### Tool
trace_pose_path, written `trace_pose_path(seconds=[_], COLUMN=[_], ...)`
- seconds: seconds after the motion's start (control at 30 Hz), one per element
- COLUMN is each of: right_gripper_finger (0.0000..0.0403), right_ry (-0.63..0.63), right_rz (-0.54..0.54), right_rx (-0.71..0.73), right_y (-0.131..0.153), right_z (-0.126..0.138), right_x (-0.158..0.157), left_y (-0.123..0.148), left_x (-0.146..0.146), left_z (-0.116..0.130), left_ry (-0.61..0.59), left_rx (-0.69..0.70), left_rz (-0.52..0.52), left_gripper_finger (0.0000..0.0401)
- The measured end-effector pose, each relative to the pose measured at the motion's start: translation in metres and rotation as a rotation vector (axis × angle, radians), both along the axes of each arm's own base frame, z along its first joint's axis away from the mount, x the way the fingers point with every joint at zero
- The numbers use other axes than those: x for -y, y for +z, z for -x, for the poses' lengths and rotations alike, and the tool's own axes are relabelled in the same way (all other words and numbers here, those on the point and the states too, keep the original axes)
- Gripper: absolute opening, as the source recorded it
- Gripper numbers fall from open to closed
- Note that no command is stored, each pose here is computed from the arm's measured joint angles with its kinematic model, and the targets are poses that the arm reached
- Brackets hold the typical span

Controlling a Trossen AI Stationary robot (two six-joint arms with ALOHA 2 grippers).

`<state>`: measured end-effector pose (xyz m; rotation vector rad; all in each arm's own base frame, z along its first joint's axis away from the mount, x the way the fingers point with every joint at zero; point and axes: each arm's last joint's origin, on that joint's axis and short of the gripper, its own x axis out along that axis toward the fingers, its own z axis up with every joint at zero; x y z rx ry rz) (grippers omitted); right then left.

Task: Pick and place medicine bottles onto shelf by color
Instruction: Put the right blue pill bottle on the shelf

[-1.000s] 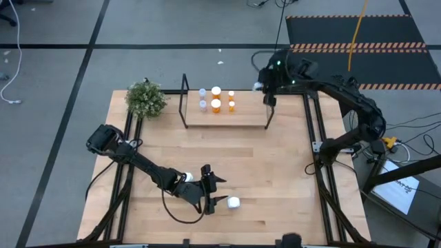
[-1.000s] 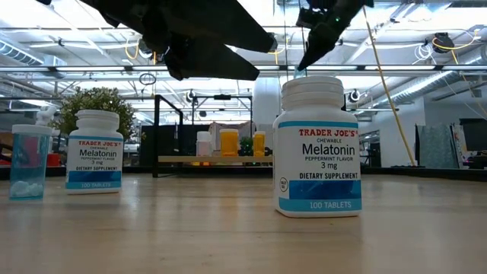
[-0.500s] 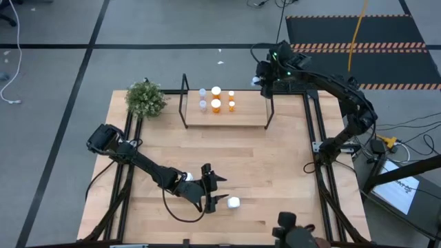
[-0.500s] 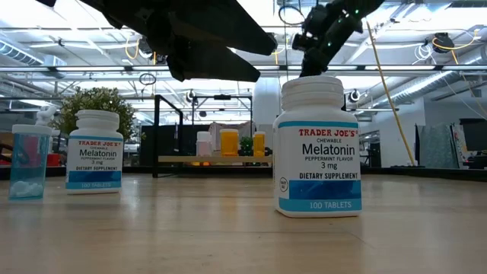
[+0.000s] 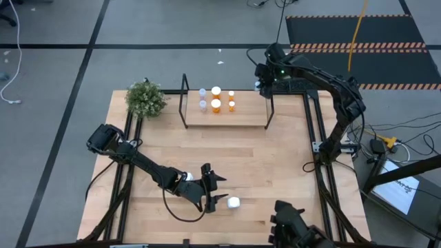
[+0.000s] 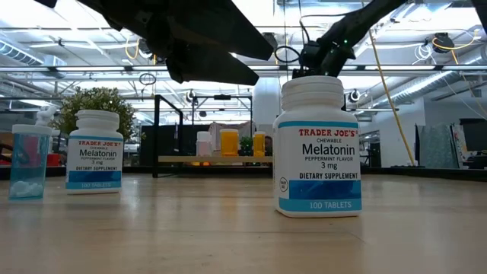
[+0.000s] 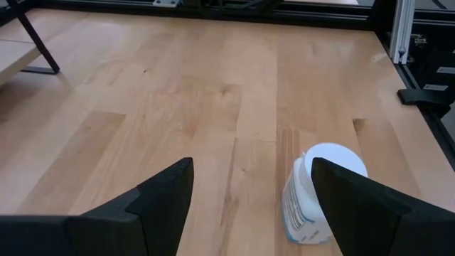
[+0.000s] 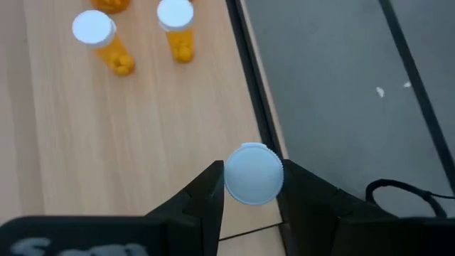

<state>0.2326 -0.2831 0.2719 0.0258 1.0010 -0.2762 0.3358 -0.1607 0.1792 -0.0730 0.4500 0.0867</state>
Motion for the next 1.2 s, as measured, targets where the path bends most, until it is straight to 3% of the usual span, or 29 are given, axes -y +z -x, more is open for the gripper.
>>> trace_pose_path(seconds=[0.4,0.73,0.97,1.2], right_gripper_finger=[0.0121,0.0121,0.0121,0.0121], right_ry=[0.02,0.113,0.108,0.11], right_rz=[-0.069,-0.053,-0.055,-0.05], right_rx=[0.014,-0.012,-0.08,-0.081], right_y=[-0.004,-0.012,-0.03,-0.031], right_z=[-0.003,-0.021,-0.026,-0.026], right_x=[-0.005,-0.015,-0.009,-0.008], left_y=[-0.001,0.0,0.0,-0.001], left_x=[0.0,0.0,0.001,0.001], left_z=[0.0,0.0,0.001,0.001], left_ry=[-0.004,-0.003,0.001,0.0], left_rx=[-0.007,-0.006,-0.005,-0.006], left_rz=[-0.006,-0.002,0.009,0.005], left_gripper_finger=[0.0282,0.0282,0.0282,0.0282])
